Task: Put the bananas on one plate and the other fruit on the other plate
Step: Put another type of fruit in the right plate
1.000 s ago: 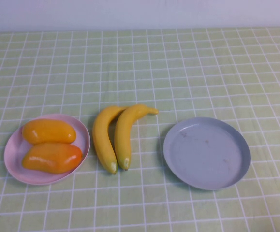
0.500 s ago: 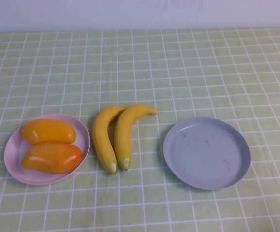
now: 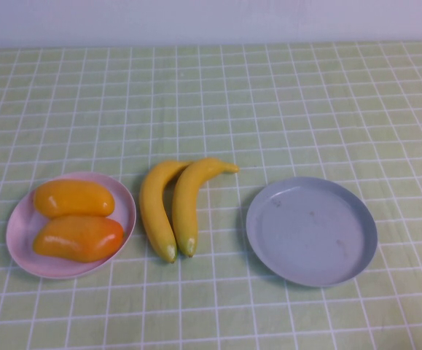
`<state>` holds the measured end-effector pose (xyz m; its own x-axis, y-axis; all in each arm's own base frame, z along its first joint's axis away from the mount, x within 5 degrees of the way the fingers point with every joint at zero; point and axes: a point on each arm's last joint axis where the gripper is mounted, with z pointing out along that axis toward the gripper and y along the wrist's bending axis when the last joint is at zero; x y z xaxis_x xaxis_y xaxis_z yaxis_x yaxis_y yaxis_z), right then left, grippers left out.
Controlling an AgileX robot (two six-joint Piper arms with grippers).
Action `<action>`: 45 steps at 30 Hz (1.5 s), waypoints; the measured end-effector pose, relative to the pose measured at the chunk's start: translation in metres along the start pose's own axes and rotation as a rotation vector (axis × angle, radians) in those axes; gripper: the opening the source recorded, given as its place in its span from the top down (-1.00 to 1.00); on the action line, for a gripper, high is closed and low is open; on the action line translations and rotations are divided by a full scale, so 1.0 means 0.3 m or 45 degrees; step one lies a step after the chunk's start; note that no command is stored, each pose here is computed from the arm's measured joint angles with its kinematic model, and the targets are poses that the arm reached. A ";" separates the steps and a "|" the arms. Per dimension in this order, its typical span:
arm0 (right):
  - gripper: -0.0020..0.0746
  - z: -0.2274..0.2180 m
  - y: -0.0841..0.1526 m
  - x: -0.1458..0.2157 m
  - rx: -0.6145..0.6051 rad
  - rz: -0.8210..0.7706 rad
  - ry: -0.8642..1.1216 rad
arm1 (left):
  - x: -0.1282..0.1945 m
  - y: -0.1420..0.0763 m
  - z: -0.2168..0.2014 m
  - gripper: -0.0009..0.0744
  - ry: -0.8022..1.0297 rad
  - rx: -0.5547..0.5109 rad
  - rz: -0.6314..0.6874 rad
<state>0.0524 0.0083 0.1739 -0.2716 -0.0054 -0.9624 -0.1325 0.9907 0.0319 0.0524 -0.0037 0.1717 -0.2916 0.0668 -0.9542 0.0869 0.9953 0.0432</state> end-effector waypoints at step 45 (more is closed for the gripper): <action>0.99 -0.006 0.077 -0.275 -0.282 0.673 0.097 | 0.000 0.000 0.000 0.97 0.000 -0.001 0.002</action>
<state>0.0701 0.0314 0.2545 -0.4220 0.4645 -0.7785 -0.1545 0.8093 0.5667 0.0524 -0.0036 0.1717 -0.2915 0.0685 -0.9541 0.0867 0.9952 0.0449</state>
